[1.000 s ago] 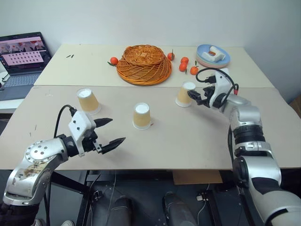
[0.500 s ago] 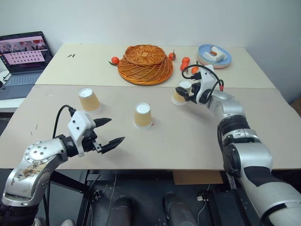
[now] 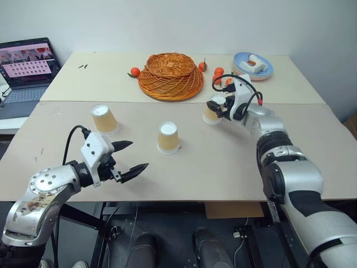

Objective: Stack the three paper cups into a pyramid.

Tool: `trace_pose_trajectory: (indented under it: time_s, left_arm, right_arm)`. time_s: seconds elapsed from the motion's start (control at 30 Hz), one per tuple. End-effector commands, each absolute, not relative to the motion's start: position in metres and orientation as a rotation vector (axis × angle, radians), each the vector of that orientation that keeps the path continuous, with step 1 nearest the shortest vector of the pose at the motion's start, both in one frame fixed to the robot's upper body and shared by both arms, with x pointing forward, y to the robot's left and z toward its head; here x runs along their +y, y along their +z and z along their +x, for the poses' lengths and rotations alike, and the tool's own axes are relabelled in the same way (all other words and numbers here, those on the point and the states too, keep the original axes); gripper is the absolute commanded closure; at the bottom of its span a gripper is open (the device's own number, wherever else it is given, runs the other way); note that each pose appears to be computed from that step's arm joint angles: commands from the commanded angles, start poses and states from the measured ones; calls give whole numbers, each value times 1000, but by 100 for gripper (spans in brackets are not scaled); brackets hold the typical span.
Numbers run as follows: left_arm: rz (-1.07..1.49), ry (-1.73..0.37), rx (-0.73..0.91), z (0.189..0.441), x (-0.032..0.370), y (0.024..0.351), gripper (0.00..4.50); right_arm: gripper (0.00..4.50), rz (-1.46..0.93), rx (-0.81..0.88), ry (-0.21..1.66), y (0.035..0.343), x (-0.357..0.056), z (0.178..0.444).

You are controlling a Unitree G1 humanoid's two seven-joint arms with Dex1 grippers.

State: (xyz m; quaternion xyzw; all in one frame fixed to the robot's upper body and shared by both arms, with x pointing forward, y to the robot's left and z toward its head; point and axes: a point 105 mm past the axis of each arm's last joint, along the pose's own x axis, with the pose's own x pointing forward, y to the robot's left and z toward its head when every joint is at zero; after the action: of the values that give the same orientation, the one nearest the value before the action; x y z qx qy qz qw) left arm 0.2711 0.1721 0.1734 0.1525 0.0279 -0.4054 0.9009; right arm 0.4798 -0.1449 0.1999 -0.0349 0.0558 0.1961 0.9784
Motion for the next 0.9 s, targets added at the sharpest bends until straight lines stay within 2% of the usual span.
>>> trace_pose_trajectory:
  time_s: [0.03, 0.23, 0.37, 0.47, 0.57, 0.67, 0.77, 0.9]
  left_arm:
    - [341, -835, 15, 269, 171, 185, 0]
    - [344, -834, 15, 270, 171, 185, 0]
    - [344, -835, 16, 270, 171, 185, 0]
    - [342, -836, 15, 270, 170, 185, 0]
    - [340, -838, 17, 271, 170, 183, 0]
    - [338, -842, 18, 272, 169, 183, 0]
    - [337, -845, 15, 273, 168, 184, 0]
    - [337, -855, 12, 273, 166, 184, 0]
  right_arm:
    - [176, -72, 24, 407, 228, -140, 482]
    - [181, -79, 20, 421, 229, -139, 481]
    - [181, -78, -58, 449, 258, -146, 477]
    - [181, -117, -112, 574, 281, -143, 462]
    - [181, -180, -147, 822, 292, -128, 427]
    - [181, -219, -130, 1049, 288, -109, 388]
    - [181, -270, -78, 1212, 268, -94, 361]
    - [181, -302, -25, 1266, 245, -80, 355]
